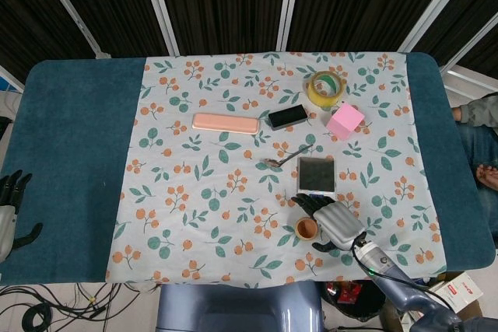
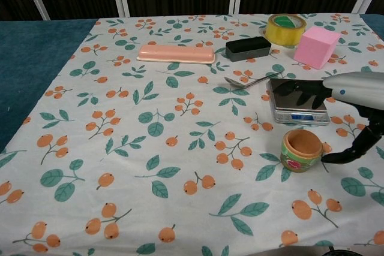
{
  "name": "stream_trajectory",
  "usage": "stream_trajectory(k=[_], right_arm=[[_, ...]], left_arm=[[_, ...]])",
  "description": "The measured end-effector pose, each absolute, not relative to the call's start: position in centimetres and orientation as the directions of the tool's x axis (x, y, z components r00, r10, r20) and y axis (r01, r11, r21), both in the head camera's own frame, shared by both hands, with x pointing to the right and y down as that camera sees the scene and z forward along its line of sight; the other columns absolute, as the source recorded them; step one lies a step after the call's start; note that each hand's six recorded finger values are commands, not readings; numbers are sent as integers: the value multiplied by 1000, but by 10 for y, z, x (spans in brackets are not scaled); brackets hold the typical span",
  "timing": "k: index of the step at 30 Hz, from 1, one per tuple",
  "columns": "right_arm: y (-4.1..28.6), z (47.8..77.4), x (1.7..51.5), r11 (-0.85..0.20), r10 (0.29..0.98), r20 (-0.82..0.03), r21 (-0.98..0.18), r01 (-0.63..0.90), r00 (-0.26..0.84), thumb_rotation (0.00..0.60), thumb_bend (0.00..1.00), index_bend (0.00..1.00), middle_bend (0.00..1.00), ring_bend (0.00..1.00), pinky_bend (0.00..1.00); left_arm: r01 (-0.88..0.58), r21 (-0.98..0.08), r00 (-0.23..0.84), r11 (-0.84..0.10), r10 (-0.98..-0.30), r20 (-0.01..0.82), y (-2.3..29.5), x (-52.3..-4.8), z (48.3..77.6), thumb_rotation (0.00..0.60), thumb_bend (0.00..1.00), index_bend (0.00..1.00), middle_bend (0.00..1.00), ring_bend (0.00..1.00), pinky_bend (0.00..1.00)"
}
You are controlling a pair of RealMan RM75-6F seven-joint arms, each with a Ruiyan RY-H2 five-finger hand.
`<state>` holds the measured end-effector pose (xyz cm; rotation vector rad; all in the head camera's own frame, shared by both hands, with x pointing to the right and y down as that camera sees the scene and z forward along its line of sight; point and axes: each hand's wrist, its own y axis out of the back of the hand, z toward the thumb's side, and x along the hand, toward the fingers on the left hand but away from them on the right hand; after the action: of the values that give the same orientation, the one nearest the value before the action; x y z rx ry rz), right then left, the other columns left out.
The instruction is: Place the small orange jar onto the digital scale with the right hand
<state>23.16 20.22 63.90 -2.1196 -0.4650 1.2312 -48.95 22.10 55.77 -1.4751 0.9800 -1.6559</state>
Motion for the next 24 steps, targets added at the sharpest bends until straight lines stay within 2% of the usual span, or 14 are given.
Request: stream_trajectory(k=[7,18,24], right_arm=[[210,648,223,-729,577,-638,-684,-32,510,600,119,2,172,285,214],[216,656,217,-738,554,-651,-673,-56,519,600,371,159,303,432,334],[213,656,215,-736,560,-645,-676,-46,520,600,462,223,376,515,417]], left_arm=[[16,-884,-107,-468,-880,463,220,-491,558,600,252,66,12,0,0],[18,-883,-109,-470,-879,465,220,-491,558,600,251,66,12,0,0],[17,-882,-111,-471,-878,466,220,-491,558,600,251,66,12,0,0]])
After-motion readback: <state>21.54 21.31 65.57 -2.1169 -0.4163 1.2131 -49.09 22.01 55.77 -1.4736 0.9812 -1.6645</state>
